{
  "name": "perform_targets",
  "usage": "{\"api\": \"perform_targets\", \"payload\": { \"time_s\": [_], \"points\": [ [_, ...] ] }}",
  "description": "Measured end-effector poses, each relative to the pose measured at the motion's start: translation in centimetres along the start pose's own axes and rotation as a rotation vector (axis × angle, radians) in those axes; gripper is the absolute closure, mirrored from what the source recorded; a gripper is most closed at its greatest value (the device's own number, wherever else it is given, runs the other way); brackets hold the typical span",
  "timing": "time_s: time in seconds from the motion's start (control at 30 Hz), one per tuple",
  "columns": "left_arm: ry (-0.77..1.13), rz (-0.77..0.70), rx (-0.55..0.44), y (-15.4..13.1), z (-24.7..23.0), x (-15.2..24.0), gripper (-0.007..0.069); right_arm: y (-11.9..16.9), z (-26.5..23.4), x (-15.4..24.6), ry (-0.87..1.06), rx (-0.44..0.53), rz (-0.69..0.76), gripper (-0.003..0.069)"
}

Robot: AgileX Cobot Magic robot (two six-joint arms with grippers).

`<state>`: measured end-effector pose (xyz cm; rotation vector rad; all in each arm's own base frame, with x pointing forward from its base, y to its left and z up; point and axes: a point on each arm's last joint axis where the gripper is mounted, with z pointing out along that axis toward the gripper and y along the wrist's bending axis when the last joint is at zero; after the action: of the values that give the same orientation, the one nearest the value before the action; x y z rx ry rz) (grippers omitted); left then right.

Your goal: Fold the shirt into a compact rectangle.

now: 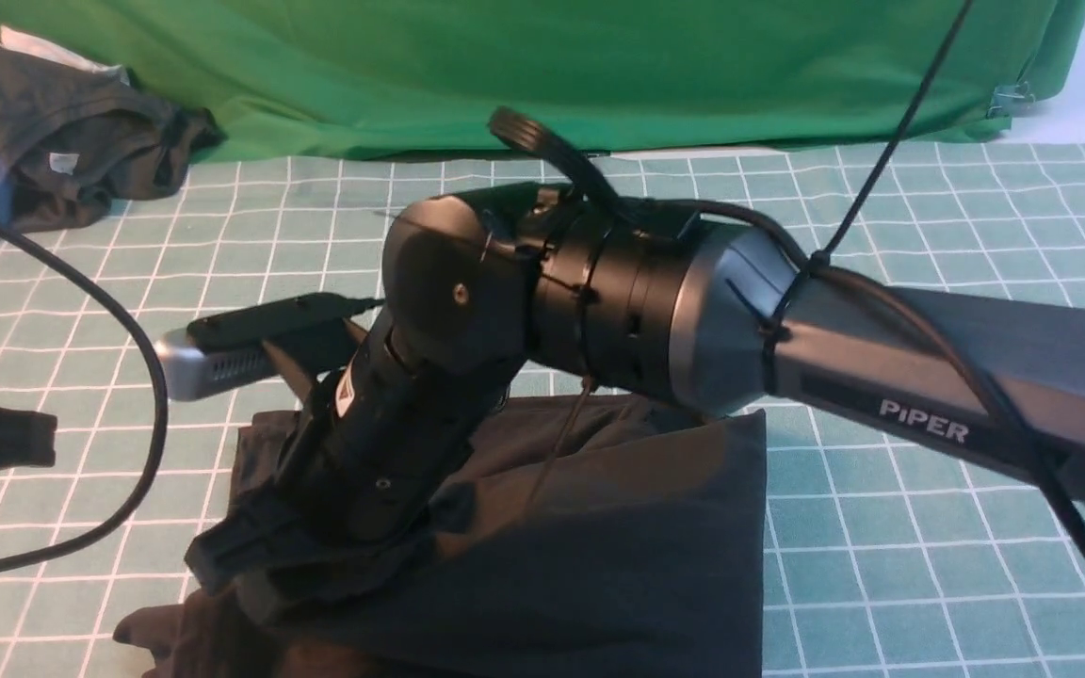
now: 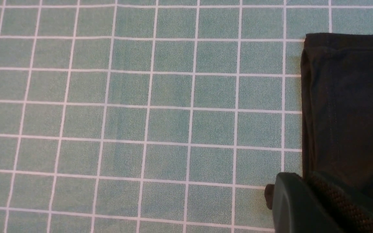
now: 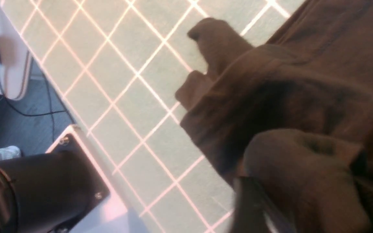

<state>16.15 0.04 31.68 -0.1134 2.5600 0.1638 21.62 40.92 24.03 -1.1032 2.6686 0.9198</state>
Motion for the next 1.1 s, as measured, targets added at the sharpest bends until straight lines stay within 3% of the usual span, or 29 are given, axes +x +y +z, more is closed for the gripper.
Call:
{"api": "perform_targets", "payload": {
  "time_s": [0.13, 0.2, 0.3, 0.43, 0.6, 0.8, 0.93, 1.1],
  "points": [
    [0.003, -0.001, 0.001, 0.0, 0.0, 0.0, 0.0611, 0.7, -1.6, -0.3, 0.039, -0.014, -0.086, 0.0126],
    [0.006, -0.006, 0.000, 0.0, 0.0, 0.1, 0.0611, 0.7, -3.1, -0.6, 0.059, 0.003, -0.129, 0.0128],
    [0.007, -0.017, 0.000, 0.0, 0.0, 0.1, 0.0611, 0.2, -6.7, -1.0, 0.039, 0.087, -0.179, 0.0193],
    [0.007, -0.022, 0.001, 0.0, 0.0, 0.1, 0.0611, -0.4, -11.6, -1.2, -0.051, 0.197, -0.210, 0.0331],
    [0.026, -0.064, 0.030, -0.3, 0.0, 0.2, 0.0611, -1.3, -17.7, 0.9, -0.129, 0.382, -0.251, 0.0593],
    [0.108, -0.130, 0.192, -2.0, 0.6, 0.3, 0.0611, -6.0, -20.3, 6.0, -0.054, 0.500, -0.138, 0.0637],
    [0.217, -0.097, 0.317, -4.0, 3.3, -0.5, 0.0611, -8.3, -19.8, 9.8, 0.021, 0.518, -0.062, 0.0638],
    [0.265, -0.061, 0.325, -4.9, 5.9, -2.2, 0.0607, -8.4, -19.2, 11.2, -0.006, 0.477, -0.040, 0.0638]
  ]
}}
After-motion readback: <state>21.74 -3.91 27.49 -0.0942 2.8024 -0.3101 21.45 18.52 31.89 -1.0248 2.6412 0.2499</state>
